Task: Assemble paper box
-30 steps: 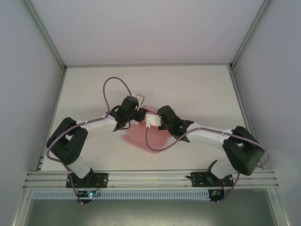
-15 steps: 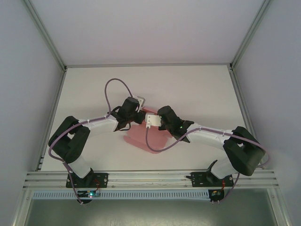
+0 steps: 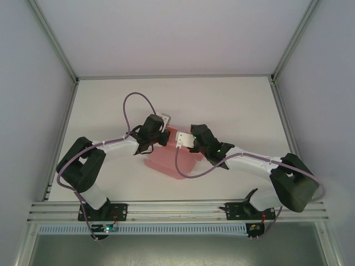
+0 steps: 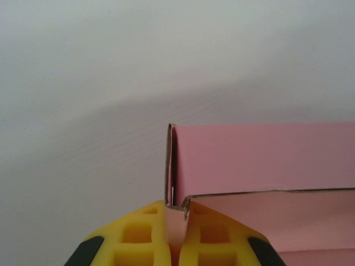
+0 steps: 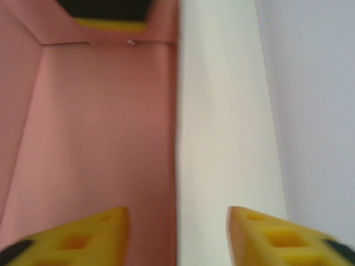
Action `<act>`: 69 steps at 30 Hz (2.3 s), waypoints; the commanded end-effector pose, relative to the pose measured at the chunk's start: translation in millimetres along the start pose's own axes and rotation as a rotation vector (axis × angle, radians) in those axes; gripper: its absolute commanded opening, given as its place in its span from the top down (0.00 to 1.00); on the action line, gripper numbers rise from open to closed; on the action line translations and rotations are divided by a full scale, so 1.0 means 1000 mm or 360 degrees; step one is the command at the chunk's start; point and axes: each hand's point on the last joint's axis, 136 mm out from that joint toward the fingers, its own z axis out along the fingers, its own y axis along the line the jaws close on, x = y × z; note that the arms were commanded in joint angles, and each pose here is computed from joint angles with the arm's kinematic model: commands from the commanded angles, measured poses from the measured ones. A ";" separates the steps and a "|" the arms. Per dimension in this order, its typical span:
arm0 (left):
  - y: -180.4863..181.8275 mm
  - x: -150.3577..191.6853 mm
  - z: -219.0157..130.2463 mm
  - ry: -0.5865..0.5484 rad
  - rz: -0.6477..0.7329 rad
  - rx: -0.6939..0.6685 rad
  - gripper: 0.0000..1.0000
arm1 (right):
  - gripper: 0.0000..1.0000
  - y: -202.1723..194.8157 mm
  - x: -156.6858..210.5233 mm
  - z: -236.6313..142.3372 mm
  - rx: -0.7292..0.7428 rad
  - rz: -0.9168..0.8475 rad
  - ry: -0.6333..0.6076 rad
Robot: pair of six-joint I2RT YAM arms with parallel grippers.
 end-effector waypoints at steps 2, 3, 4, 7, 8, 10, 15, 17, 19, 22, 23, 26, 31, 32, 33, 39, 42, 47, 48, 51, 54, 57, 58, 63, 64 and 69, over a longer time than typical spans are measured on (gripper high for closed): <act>0.017 -0.023 -0.020 -0.0170 -0.0023 -0.0130 1.00 | 0.02 -0.031 -0.016 -0.034 0.0102 0.0313 -0.0239; 0.018 -0.025 -0.023 -0.0187 -0.0030 -0.0147 1.00 | 0.02 -0.038 -0.020 -0.044 0.0116 0.0379 -0.0309; 0.018 -0.028 -0.027 -0.0206 -0.0024 -0.0150 1.00 | 0.02 -0.046 -0.023 -0.055 0.0125 0.0443 -0.0382; 0.020 -0.035 -0.037 -0.0275 -0.0002 -0.0177 1.00 | 0.02 -0.083 -0.022 -0.087 0.0251 0.0748 -0.0558; 0.022 -0.037 -0.041 -0.0295 0.0006 -0.0190 1.00 | 0.02 -0.099 -0.016 -0.098 0.0315 0.0877 -0.0597; 0.022 -0.040 -0.047 -0.0332 0.0023 -0.0200 1.00 | 0.02 -0.126 0.004 -0.112 0.0436 0.1132 -0.0608; 0.023 -0.051 -0.065 -0.0428 0.0016 -0.0212 1.00 | 0.02 -0.150 0.057 -0.116 0.0497 0.1559 -0.0481; 0.020 -0.054 -0.069 -0.0451 0.0022 -0.0196 1.00 | 0.02 -0.142 0.057 -0.107 0.0374 0.1606 -0.0496; 0.020 -0.056 -0.073 -0.0468 0.0020 -0.0191 1.00 | 0.02 -0.131 0.046 -0.097 0.0207 0.1587 -0.0544; 0.018 -0.059 -0.075 -0.0481 0.0023 -0.0186 1.00 | 0.02 -0.122 0.028 -0.088 0.0028 0.1571 -0.0627; 0.019 -0.059 -0.076 -0.0483 0.0019 -0.0192 1.00 | 0.02 -0.121 0.025 -0.085 0.0000 0.1562 -0.0638; 0.019 -0.059 -0.077 -0.0484 0.0012 -0.0186 1.00 | 0.02 -0.118 0.022 -0.077 -0.0034 0.1557 -0.0607; 0.014 -0.061 -0.080 -0.0508 -0.0007 -0.0142 1.00 | 0.02 -0.100 0.018 -0.063 -0.0177 0.1506 -0.0527; 0.013 -0.063 -0.081 -0.0517 -0.0004 -0.0138 1.00 | 0.02 -0.095 0.017 -0.060 -0.0209 0.1492 -0.0513; 0.014 -0.063 -0.081 -0.0516 -0.0007 -0.0146 1.00 | 0.02 -0.091 0.015 -0.057 -0.0235 0.1481 -0.0493; 0.014 -0.066 -0.085 -0.0540 -0.0022 -0.0142 1.00 | 0.02 -0.072 0.015 -0.045 -0.0327 0.1427 -0.0391; 0.014 -0.068 -0.087 -0.0548 -0.0036 -0.0142 1.00 | 0.02 -0.069 0.011 -0.043 -0.0349 0.1429 -0.0403; 0.006 -0.069 -0.083 -0.0541 -0.0036 -0.0072 0.99 | 0.02 -0.065 -0.005 -0.039 -0.0398 0.1381 -0.0506; 0.004 -0.069 -0.082 -0.0537 -0.0032 -0.0053 0.99 | 0.02 -0.067 -0.008 -0.038 -0.0379 0.1376 -0.0528; -0.001 -0.068 -0.078 -0.0518 -0.0014 -0.0008 0.99 | 0.02 -0.074 -0.019 -0.036 -0.0325 0.1330 -0.0635; -0.006 -0.065 -0.077 -0.0498 0.0010 0.0042 0.99 | 0.02 -0.083 -0.028 -0.037 -0.0251 0.1279 -0.0740; -0.012 -0.063 -0.076 -0.0486 0.0028 0.0096 0.99 | 0.02 -0.095 -0.029 -0.035 -0.0128 0.1301 -0.0790; -0.013 -0.061 -0.075 -0.0478 0.0029 0.0102 0.99 | 0.02 -0.101 -0.029 -0.033 -0.0073 0.1332 -0.0795; -0.014 -0.062 -0.075 -0.0483 -0.0001 0.0113 0.99 | 0.02 -0.122 -0.020 -0.024 0.0285 0.1449 -0.0732; -0.013 -0.063 -0.075 -0.0487 -0.0014 0.0109 0.99 | 0.02 -0.125 -0.019 -0.024 0.0353 0.1466 -0.0720; -0.006 -0.064 -0.071 -0.0481 -0.0085 0.0055 0.99 | 0.02 -0.134 -0.006 -0.026 0.0533 0.1541 -0.0618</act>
